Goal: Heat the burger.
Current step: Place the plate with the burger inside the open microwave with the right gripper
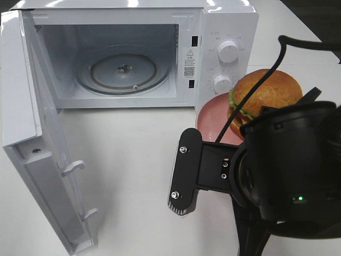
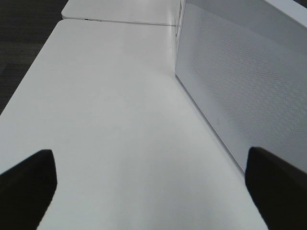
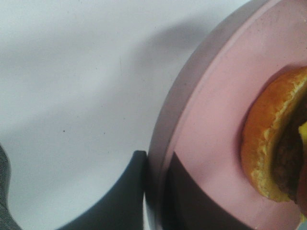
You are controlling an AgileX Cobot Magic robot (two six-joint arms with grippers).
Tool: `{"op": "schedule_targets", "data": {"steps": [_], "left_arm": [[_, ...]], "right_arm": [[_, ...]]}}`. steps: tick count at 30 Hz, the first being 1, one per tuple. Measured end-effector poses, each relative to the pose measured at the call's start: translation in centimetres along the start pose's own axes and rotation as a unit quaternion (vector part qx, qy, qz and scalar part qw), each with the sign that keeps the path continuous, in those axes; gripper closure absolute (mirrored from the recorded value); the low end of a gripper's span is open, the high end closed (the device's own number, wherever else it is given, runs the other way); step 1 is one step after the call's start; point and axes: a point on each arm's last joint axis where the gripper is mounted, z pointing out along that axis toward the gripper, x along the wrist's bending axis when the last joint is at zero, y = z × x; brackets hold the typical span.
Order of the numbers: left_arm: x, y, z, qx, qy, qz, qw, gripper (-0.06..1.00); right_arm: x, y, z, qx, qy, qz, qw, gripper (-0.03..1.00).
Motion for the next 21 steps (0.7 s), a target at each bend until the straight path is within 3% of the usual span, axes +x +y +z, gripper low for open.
{"op": "schedule_targets", "data": {"steps": [21], "left_arm": [[0.0,0.0,0.0,0.0,0.0,0.0,1.0,-0.05]], "right_arm": [[0.1,1.6,-0.1,-0.092,-0.011,-0.121,0.988,0.94]]}}
